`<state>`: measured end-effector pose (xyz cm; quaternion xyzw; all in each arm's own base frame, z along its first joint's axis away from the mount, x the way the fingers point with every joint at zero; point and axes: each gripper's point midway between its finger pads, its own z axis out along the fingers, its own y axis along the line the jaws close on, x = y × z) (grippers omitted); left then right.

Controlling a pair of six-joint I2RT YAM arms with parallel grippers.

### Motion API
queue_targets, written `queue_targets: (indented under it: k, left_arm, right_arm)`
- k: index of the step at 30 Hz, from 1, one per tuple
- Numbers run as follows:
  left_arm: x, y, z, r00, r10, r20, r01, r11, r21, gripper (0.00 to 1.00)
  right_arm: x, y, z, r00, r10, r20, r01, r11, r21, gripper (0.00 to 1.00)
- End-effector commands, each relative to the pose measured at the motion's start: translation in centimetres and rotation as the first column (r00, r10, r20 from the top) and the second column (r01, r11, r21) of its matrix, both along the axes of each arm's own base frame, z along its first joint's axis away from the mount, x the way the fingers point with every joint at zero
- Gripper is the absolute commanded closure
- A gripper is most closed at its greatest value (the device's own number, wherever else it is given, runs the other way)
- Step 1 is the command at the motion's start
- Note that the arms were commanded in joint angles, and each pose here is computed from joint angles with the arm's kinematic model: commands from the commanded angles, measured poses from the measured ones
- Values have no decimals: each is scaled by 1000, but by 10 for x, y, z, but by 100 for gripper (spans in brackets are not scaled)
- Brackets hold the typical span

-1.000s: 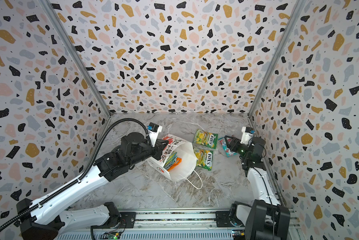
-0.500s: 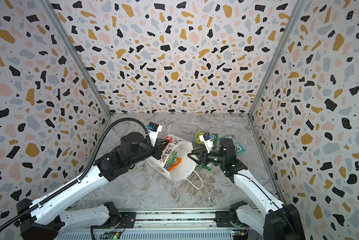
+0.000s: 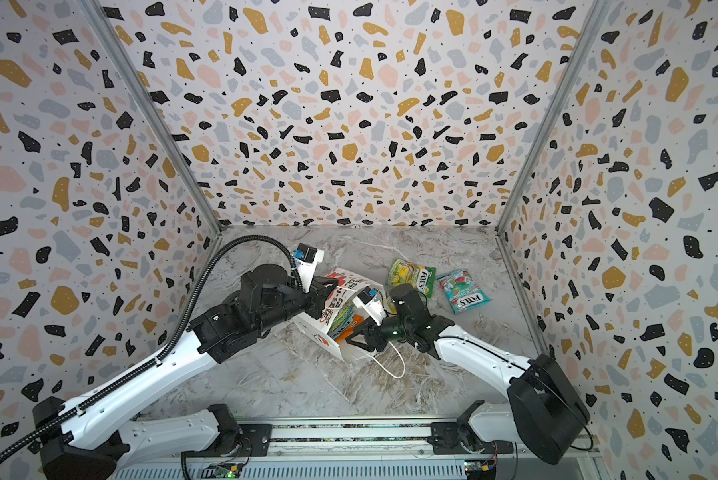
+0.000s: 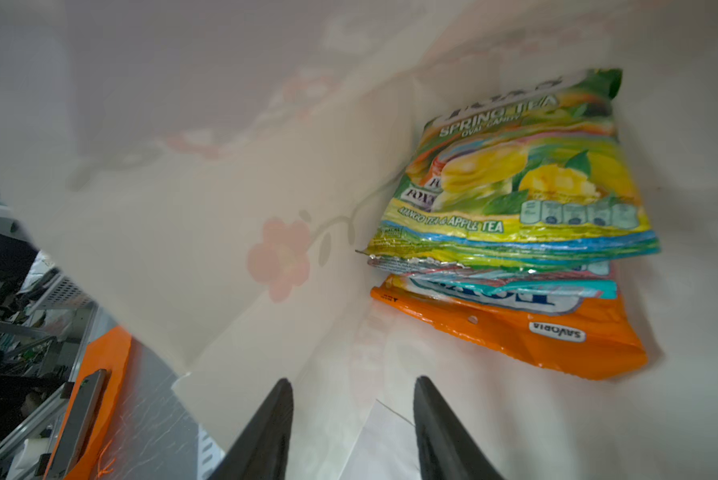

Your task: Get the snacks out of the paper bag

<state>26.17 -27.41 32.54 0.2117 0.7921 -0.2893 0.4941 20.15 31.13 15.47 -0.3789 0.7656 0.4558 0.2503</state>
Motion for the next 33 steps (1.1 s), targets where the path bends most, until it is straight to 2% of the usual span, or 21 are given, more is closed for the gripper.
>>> queue_targets:
  k: [1, 5, 13, 19, 26, 30, 33]
  left_arm:
    - [1, -2, 24, 999, 7, 53, -4, 998, -64, 100]
    - [0, -4, 22, 999, -7, 48, 10, 998, -63, 100]
    - [-2, -6, 19, 999, -25, 40, 27, 998, -57, 100]
    - [-4, -8, 19, 999, -38, 36, 40, 997, -59, 100]
    - [-5, -10, 19, 998, -46, 35, 48, 997, -60, 100]
    - [-5, -10, 20, 998, -48, 36, 50, 997, -63, 100]
    - [-5, -11, 20, 998, -52, 35, 54, 997, -62, 100]
  right_arm:
    - [12, 3, -7, 999, -20, 30, 22, 999, -41, 52]
    - [25, 9, -16, 997, -81, -20, 80, 996, -42, 53]
    - [48, 20, 4, 962, -240, -130, 252, 964, 80, 59]
    - [65, 20, 4, 898, -366, -246, 400, 910, 107, 61]
    - [84, 19, -6, 812, -486, -323, 529, 847, 55, 61]
    - [91, 17, -10, 785, -531, -318, 567, 824, 22, 60]
    - [93, 17, -11, 782, -535, -320, 571, 821, 23, 59]
